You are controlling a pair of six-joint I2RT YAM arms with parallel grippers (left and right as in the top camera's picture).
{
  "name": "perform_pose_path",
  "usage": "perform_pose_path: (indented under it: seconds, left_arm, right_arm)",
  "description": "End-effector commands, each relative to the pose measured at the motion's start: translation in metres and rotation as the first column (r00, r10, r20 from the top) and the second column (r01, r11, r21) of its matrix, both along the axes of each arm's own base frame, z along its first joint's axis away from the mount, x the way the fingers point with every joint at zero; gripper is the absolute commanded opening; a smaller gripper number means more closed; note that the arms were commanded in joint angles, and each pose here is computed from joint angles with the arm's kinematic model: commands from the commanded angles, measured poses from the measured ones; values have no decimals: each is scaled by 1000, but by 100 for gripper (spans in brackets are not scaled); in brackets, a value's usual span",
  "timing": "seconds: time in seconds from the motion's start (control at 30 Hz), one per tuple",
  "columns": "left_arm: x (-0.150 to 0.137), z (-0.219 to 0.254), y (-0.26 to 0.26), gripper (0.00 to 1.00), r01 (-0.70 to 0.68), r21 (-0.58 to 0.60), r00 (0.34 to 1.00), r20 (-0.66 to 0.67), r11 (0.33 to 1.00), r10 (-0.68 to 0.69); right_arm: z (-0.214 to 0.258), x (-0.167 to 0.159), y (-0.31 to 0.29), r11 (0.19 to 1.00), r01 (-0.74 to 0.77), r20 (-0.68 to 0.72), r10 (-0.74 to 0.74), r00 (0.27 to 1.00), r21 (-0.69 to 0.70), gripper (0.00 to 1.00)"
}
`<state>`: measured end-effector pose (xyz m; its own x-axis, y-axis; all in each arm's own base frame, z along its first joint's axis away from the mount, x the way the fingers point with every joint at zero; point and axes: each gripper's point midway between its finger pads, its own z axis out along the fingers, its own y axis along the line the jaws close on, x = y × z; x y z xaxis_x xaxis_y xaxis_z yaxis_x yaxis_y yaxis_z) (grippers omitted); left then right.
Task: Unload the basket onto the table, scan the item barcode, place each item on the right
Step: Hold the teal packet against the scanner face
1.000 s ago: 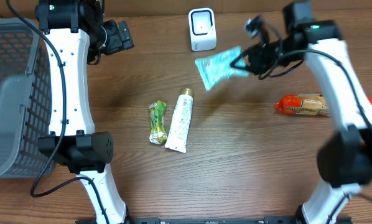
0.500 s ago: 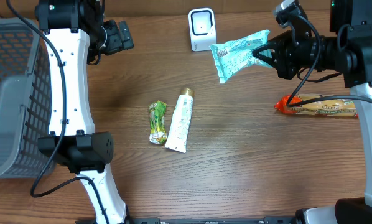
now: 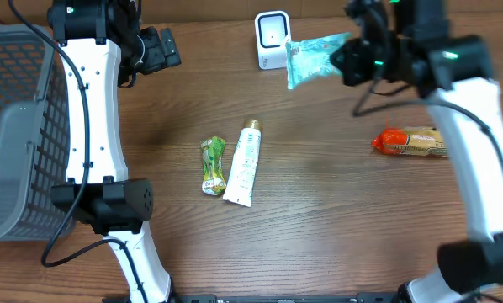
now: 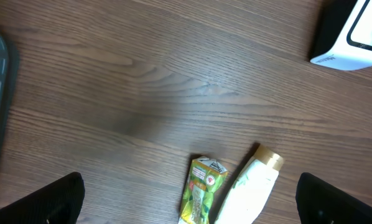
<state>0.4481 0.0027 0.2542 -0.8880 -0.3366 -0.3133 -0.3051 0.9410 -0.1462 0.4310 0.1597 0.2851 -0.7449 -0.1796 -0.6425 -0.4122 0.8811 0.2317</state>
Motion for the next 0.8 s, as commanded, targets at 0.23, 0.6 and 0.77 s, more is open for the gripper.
perform_pose_path:
  seconds: [0.23, 0.6, 0.77]
  left_arm:
    - [0, 12, 0, 99, -14, -6, 999, 35, 1000, 14]
    - [0, 12, 0, 100, -14, -6, 999, 35, 1000, 14]
    - [0, 12, 0, 100, -14, -6, 999, 35, 1000, 14]
  right_arm:
    - [-5, 75, 6, 915, 306, 324, -215, 921, -264, 4]
    - [30, 133, 20, 793, 264, 604, 157, 781, -549, 4]
    - [-15, 158, 25, 583, 189, 488, 412, 770, -790, 4]
